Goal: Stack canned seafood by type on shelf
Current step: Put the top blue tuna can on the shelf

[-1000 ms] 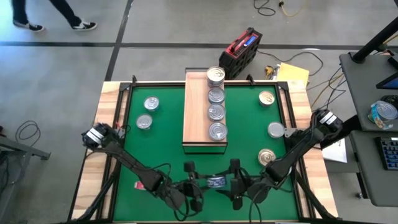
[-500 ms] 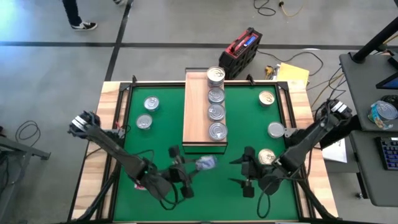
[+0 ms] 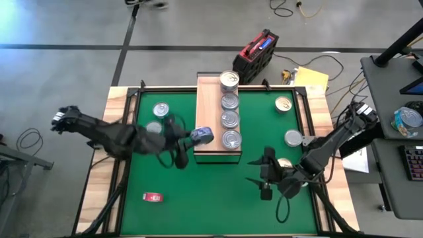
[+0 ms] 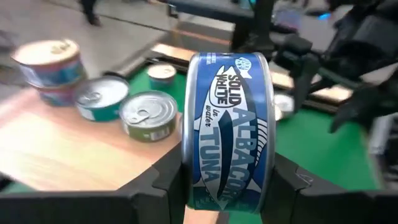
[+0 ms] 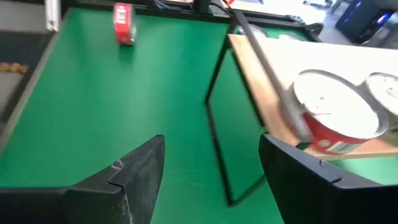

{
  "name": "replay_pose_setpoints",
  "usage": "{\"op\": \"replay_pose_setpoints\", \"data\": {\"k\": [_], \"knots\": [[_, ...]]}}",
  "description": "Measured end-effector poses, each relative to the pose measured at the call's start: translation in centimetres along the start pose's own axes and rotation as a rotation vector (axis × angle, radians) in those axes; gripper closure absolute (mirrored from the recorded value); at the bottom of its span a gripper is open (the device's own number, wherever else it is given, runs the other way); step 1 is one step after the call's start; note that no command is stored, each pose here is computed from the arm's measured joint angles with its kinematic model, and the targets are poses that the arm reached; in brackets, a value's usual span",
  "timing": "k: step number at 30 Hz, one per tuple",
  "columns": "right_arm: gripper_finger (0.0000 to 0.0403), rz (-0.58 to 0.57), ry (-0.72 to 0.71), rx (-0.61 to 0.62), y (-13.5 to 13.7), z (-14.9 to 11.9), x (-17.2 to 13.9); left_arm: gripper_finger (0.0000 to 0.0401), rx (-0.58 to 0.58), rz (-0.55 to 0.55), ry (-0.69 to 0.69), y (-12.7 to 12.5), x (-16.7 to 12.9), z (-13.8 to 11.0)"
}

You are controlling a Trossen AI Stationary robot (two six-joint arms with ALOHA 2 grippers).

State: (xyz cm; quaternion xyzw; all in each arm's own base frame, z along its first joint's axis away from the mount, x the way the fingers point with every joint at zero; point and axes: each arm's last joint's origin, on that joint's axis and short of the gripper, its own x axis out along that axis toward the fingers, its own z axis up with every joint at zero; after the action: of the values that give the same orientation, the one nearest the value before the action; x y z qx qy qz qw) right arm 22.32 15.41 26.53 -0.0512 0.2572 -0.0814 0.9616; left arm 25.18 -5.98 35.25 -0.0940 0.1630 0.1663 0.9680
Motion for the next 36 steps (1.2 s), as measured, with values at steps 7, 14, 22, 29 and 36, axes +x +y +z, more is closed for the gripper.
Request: {"op": "replay_pose_setpoints", "data": {"k": [7, 14, 22, 29, 36], "knots": [[0.0163, -0.078, 0.0, -0.064, -2.8, 1.0, 0.5, 0.0278, -0.208, -0.323, 0.009, 7.8, 2.7, 0.0], [0.0168, -0.124, -0.002, -0.052, -5.0, 1.7, 0.5, 0.0278, -0.548, -0.338, 0.102, 14.1, 4.9, -1.9], [0.0161, -0.139, 0.012, -0.053, -5.5, 1.6, 0.5, 0.0278, -0.649, -0.363, 0.186, 16.1, 7.3, -2.4], [0.017, -0.14, 0.011, -0.052, -5.5, 1.6, 0.5, 0.0278, -0.671, -0.368, 0.259, 18.0, 9.7, -3.4], [0.0169, -0.14, 0.01, -0.05, -5.5, 1.7, 0.5, 0.0278, -0.683, -0.382, 0.301, 19.5, 11.3, -4.1]]}}
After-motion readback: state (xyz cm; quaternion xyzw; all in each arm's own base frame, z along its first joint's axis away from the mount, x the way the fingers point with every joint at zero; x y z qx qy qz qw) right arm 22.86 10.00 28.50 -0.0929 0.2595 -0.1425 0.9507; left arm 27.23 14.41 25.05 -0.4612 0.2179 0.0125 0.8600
